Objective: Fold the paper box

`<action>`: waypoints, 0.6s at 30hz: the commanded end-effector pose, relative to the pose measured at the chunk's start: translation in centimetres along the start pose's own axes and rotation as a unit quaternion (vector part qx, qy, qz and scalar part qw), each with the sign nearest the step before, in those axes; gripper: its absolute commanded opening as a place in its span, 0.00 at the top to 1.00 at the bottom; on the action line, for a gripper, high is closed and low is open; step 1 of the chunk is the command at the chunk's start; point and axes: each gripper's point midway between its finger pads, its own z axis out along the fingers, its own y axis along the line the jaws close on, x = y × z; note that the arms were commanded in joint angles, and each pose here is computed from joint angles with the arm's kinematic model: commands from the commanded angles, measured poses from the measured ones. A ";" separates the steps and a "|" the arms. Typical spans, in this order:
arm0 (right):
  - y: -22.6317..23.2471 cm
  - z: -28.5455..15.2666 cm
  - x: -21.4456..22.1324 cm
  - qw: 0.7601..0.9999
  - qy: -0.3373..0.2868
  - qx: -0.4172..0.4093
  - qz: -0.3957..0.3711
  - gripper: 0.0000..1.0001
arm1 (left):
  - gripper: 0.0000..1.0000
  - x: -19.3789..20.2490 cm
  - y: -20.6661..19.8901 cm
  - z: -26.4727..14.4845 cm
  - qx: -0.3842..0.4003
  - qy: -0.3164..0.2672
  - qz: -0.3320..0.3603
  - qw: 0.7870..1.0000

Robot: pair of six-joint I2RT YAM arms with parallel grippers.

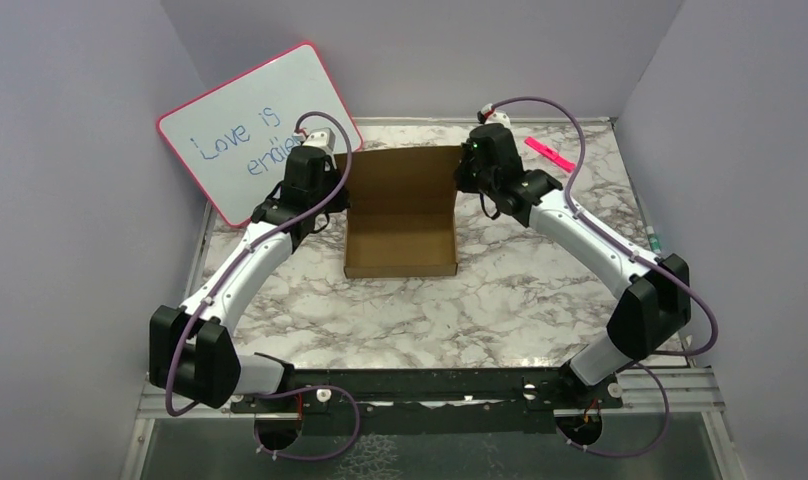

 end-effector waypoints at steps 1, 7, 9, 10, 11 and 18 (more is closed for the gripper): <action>1.7 -0.1 1.5 0.999 0.002 -0.028 0.046 0.99 | 0.96 1.0 -3.5 -0.5 0.075 0.007 -0.050 0.996; 2.2 1.1 2.3 0.998 0.016 -0.035 0.043 0.99 | 0.96 -1.7 -5.2 -1.1 0.104 -0.026 -0.070 0.992; 2.1 1.5 2.5 0.999 0.020 -0.031 0.036 0.99 | 0.95 -2.3 -5.2 -1.1 0.100 -0.028 -0.067 0.992; 2.1 1.6 2.4 0.999 0.020 -0.029 0.032 0.99 | 0.95 -2.4 -5.3 -1.1 0.100 -0.028 -0.065 0.992; 2.1 1.7 2.3 0.999 0.018 -0.028 0.026 0.99 | 0.94 -2.6 -5.3 -1.1 0.098 -0.028 -0.060 0.993; 1.0 1.6 2.5 1.000 0.011 -0.015 -0.018 0.98 | 0.93 -1.3 -4.5 -0.9 0.084 -0.009 -0.050 0.995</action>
